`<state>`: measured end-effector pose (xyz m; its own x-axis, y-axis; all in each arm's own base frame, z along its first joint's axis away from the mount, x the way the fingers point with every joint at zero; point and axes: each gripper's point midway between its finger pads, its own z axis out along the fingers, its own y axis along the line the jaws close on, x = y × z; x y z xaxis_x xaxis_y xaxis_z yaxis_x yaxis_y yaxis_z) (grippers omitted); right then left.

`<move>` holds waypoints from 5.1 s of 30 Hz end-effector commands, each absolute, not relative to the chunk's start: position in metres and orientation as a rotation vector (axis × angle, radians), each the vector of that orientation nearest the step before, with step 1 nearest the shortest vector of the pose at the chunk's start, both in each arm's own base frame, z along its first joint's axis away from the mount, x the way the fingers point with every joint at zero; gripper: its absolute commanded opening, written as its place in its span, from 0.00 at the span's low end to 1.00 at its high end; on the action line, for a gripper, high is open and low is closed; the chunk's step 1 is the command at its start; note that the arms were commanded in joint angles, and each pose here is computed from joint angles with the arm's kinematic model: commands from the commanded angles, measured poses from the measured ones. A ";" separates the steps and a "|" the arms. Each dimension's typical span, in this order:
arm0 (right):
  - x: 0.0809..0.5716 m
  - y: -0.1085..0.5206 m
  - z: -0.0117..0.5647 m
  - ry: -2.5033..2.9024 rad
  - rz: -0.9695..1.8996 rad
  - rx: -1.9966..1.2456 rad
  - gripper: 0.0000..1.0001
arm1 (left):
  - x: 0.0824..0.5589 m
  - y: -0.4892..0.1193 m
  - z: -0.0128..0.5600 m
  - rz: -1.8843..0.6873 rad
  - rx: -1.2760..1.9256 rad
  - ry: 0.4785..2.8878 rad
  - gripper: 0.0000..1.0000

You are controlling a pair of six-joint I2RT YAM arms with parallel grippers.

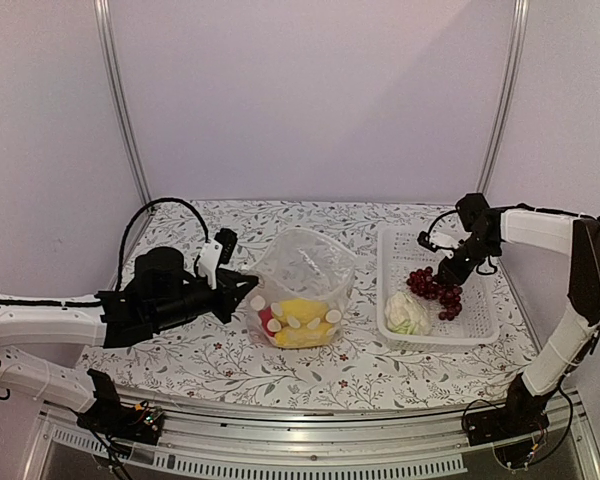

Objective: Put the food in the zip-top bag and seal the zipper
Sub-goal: Pick up the fake fruit from the bin, then place the fake fruit in the zipper food storage bag.

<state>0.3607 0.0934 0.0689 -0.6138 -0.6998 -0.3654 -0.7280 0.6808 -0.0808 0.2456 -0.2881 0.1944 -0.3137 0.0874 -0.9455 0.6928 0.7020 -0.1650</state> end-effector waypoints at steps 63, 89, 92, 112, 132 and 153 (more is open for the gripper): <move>0.250 0.385 0.376 1.434 0.645 -1.601 0.00 | 0.248 -0.290 0.204 -0.714 0.595 1.790 0.00; 0.255 0.404 0.248 1.803 0.694 -1.743 0.00 | 0.245 -0.288 0.206 -0.722 0.593 1.771 0.00; 0.262 0.403 0.238 1.858 0.657 -1.730 0.00 | 0.245 -0.289 0.208 -0.724 0.597 1.757 0.00; 0.274 0.390 0.186 2.069 0.489 -1.730 0.03 | 0.247 -0.310 0.214 -0.767 0.644 1.726 0.00; 0.245 0.408 0.233 1.929 0.669 -1.787 0.47 | 0.246 -0.297 0.212 -0.698 0.643 1.744 0.00; 0.327 0.354 0.203 2.026 0.238 -1.563 0.59 | 0.240 -0.288 0.207 -0.716 0.613 1.741 0.00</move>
